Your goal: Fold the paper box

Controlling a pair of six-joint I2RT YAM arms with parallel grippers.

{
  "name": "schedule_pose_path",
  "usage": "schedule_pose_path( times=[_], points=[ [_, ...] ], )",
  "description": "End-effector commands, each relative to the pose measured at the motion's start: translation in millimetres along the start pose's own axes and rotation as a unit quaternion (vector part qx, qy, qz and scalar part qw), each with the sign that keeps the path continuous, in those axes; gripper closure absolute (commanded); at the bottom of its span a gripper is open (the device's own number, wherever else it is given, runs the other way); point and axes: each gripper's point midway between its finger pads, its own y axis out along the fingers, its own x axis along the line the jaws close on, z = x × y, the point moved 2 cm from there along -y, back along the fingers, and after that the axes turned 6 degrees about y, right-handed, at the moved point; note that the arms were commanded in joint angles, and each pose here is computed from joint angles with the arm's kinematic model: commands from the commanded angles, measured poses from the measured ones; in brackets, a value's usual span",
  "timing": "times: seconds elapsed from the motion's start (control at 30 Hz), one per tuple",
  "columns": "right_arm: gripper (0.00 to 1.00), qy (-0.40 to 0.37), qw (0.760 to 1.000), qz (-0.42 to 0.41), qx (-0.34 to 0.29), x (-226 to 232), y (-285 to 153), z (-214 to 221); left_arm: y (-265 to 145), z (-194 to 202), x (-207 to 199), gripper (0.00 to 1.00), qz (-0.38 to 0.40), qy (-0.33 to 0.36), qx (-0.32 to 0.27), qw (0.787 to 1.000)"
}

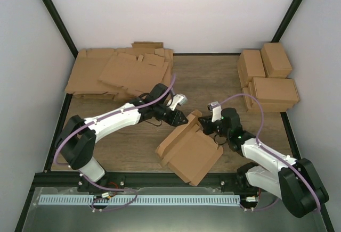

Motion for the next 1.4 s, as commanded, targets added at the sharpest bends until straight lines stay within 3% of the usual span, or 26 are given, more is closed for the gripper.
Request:
schedule_pose_path(
  times=[0.0,0.47,1.0,1.37],
  points=[
    [0.98,0.034,0.996,-0.067,-0.037,33.4,-7.8,-33.6,3.2,7.8,0.7,0.73,-0.011,-0.008,0.007,1.0],
    [0.97,0.126,0.991,-0.017,-0.051,40.8,-12.9,-8.8,13.5,15.5,-10.0,0.74,-0.024,0.001,0.022,0.999],
    [0.92,0.162,0.987,0.0,-0.007,46.9,-13.9,36.4,24.5,22.8,-25.1,0.74,-0.03,0.014,0.034,0.999],
    [0.76,0.135,0.99,0.016,0.019,39.4,-19.3,50.6,28.5,20.4,-23.7,0.75,-0.032,0.014,0.035,0.999]
  ],
)
